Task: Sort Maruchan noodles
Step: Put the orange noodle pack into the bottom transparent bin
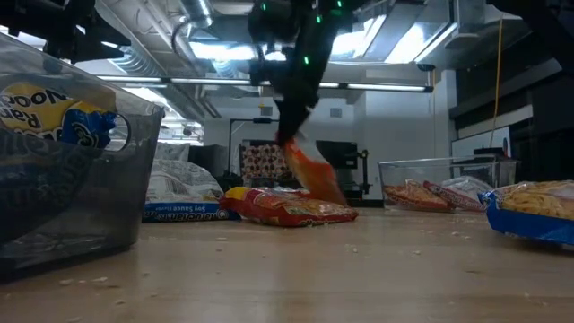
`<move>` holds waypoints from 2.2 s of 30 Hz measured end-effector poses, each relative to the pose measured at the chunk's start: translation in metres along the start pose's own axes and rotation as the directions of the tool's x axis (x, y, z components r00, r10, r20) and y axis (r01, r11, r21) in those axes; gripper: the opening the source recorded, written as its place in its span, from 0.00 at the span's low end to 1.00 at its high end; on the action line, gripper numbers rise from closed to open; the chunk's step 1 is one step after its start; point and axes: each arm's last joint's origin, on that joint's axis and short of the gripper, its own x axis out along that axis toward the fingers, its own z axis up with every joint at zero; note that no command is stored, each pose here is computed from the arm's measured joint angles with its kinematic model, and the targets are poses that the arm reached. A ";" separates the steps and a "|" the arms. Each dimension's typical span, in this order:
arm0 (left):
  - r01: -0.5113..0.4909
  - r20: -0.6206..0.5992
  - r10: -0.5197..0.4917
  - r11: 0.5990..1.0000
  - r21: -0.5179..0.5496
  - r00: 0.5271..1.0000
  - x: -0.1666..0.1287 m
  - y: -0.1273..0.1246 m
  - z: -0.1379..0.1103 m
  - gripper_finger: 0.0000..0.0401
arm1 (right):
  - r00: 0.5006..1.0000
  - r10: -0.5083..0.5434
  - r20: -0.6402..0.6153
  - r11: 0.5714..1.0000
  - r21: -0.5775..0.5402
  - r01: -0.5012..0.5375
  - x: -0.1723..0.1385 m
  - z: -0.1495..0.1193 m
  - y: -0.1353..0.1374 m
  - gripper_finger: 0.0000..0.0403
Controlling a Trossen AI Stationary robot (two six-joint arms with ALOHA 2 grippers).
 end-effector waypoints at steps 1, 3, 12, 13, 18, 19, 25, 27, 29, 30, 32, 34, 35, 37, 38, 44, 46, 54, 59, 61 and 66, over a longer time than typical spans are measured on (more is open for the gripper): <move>0.000 0.000 0.000 1.000 0.001 1.000 0.000 0.000 0.000 0.35 | 1.000 0.002 0.009 1.000 0.007 -0.002 -0.007 0.004 0.000 0.00; 0.000 0.000 0.000 1.000 0.000 1.000 0.000 0.000 0.000 0.35 | 1.000 0.007 0.030 1.000 0.017 -0.007 -0.022 0.011 0.001 0.00; 0.003 -0.001 -0.003 1.000 0.001 1.000 0.000 0.000 0.000 0.35 | 0.998 0.002 0.060 0.997 0.082 -0.007 -0.088 0.026 0.029 0.00; 0.003 0.000 -0.003 1.000 0.001 1.000 0.000 0.000 0.000 0.35 | 0.998 -0.005 0.061 0.996 0.091 -0.001 -0.095 0.026 0.035 0.00; 0.017 -0.003 -0.017 1.000 0.001 1.000 0.000 0.000 0.000 0.35 | 0.998 -0.005 0.061 0.990 0.141 -0.004 -0.128 0.021 0.074 0.00; 0.030 -0.005 -0.030 1.000 0.001 1.000 0.000 -0.001 0.000 0.35 | 0.998 -0.002 0.063 0.988 0.153 -0.008 -0.133 0.019 0.083 0.00; 0.088 -0.013 -0.088 0.996 -0.001 0.996 0.000 -0.003 -0.001 0.35 | 1.000 -0.001 0.013 0.973 0.231 -0.002 -0.164 -0.005 0.140 0.00; 0.100 -0.015 -0.100 0.995 -0.002 0.995 0.000 -0.003 -0.001 0.35 | 1.000 0.002 -0.021 0.964 0.265 0.004 -0.172 -0.016 0.158 0.00; 0.108 -0.016 -0.108 0.994 -0.003 0.994 0.000 -0.003 -0.001 0.35 | 0.999 0.011 -0.035 0.953 0.303 0.001 -0.180 -0.027 0.176 0.00; 0.108 -0.016 -0.108 0.994 -0.004 0.994 0.000 -0.003 -0.001 0.35 | 0.999 0.021 -0.030 0.948 0.317 -0.011 -0.183 -0.031 0.185 0.00; 0.108 -0.016 -0.108 0.994 -0.006 0.994 0.000 -0.003 -0.001 0.35 | 0.999 0.041 -0.020 0.938 0.344 -0.032 -0.191 -0.040 0.203 0.00; 0.108 -0.016 -0.108 0.994 -0.005 0.994 0.000 -0.003 -0.001 0.35 | 0.998 0.066 -0.019 0.924 0.379 -0.054 -0.197 -0.048 0.218 0.00; 0.108 -0.016 -0.108 0.994 -0.005 0.994 0.000 -0.003 -0.001 0.35 | 0.997 0.079 -0.019 0.918 0.392 -0.065 -0.201 -0.053 0.225 0.00; 0.108 -0.017 -0.108 0.994 -0.004 0.994 0.000 -0.003 -0.001 0.35 | 0.995 0.095 -0.015 0.903 0.422 -0.080 -0.207 -0.061 0.237 0.00; 0.108 -0.018 -0.108 0.994 -0.001 0.994 0.000 -0.003 -0.001 0.35 | 0.995 0.102 -0.014 0.898 0.433 -0.086 -0.210 -0.065 0.243 0.00; 0.107 -0.023 -0.107 0.994 0.018 0.994 0.000 -0.003 -0.002 0.35 | 0.986 0.166 0.012 0.850 0.506 -0.149 -0.238 -0.088 0.261 0.00; 0.107 -0.024 -0.107 0.994 0.023 0.994 0.000 -0.003 -0.003 0.35 | 0.982 0.189 0.028 0.829 0.532 -0.175 -0.250 -0.097 0.263 0.00; 0.107 -0.030 -0.106 0.993 0.043 0.994 0.000 -0.002 -0.004 0.35 | 0.968 0.249 0.042 0.786 0.575 -0.227 -0.280 -0.126 0.264 0.00; 0.106 -0.033 -0.104 0.993 0.053 0.994 0.000 -0.002 -0.005 0.35 | 0.969 0.246 -0.035 0.772 0.611 -0.175 -0.282 -0.151 0.244 0.00; 0.106 -0.034 -0.104 0.993 0.058 0.994 0.000 -0.002 -0.006 0.35 | 0.968 0.241 -0.066 0.762 0.630 -0.147 -0.282 -0.165 0.235 0.00; 0.106 -0.036 -0.104 0.992 0.065 0.994 0.000 -0.002 -0.006 0.35 | 0.968 0.217 -0.126 0.715 0.696 -0.070 -0.278 -0.197 0.228 0.00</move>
